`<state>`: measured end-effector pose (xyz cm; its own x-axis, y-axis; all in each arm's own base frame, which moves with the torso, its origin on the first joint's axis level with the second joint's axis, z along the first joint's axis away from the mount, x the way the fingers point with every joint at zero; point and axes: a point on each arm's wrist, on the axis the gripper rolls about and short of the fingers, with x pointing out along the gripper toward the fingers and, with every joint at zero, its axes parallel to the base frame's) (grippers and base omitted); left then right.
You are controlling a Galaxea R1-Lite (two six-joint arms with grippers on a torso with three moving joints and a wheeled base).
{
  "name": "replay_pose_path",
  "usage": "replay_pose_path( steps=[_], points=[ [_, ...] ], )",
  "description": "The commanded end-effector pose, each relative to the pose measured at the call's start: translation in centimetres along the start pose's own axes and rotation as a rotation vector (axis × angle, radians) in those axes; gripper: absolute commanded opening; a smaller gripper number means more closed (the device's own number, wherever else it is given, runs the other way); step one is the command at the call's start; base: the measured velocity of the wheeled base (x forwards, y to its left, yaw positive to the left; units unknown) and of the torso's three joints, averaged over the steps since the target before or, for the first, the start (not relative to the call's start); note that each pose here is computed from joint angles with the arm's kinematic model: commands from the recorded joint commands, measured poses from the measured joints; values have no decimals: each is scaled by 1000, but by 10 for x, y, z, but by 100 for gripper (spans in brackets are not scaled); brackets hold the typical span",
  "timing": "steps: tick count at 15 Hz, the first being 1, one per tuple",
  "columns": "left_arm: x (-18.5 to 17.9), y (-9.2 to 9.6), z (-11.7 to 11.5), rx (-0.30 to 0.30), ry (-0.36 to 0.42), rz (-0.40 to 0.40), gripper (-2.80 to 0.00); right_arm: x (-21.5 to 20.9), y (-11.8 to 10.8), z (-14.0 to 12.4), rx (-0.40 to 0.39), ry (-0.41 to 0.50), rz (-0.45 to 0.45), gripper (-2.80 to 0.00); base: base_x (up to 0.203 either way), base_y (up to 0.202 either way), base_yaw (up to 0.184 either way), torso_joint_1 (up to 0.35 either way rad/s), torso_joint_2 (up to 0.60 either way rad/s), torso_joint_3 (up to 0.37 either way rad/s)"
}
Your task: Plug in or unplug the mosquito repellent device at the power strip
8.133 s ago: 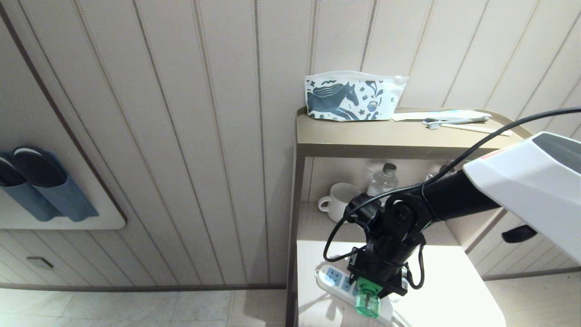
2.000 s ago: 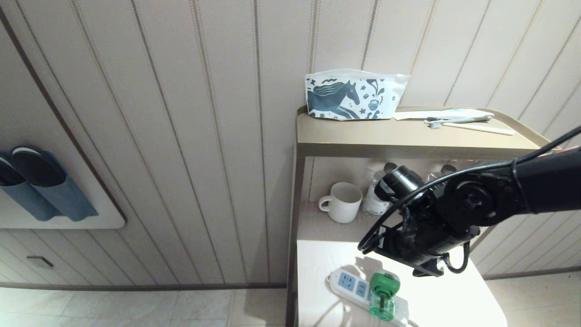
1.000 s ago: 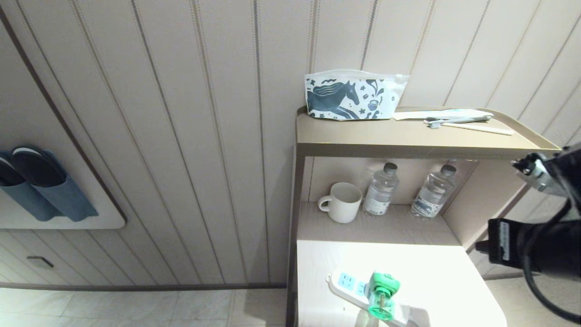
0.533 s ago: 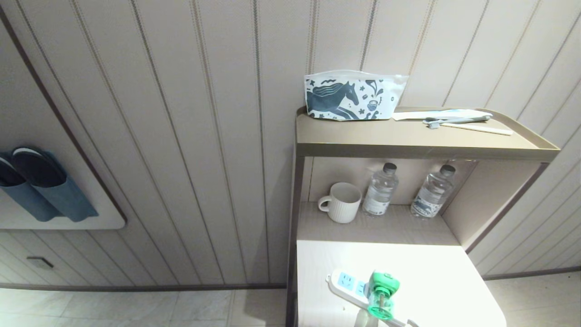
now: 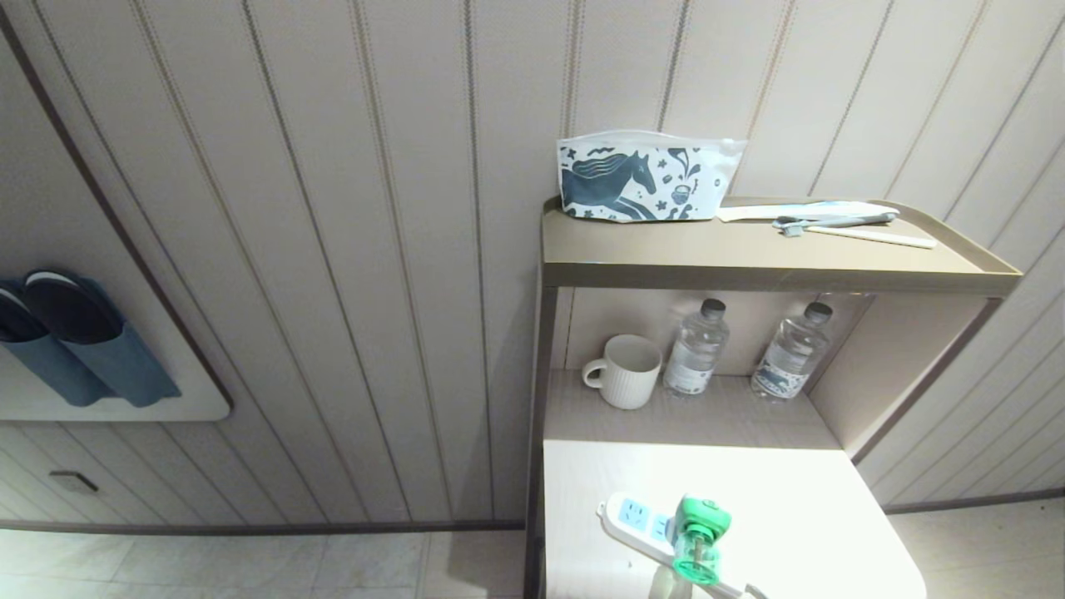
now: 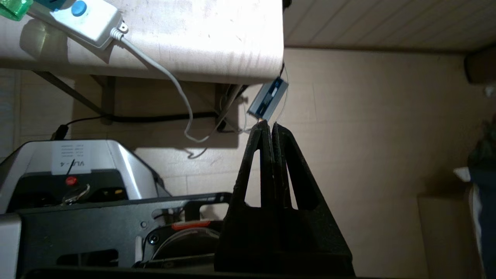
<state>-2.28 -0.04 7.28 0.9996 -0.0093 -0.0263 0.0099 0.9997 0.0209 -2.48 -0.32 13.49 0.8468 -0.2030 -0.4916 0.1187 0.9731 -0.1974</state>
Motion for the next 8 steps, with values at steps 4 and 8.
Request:
replay_pose_path(
  steps=[4,8],
  points=[
    [0,0,0,0,0,0,-280,4,7,-46,-170,-262,3,-280,0,0,0,0,0,0],
    [0,0,0,0,0,0,-280,26,13,-47,-248,-522,21,-280,0,0,0,0,0,0]
  ],
)
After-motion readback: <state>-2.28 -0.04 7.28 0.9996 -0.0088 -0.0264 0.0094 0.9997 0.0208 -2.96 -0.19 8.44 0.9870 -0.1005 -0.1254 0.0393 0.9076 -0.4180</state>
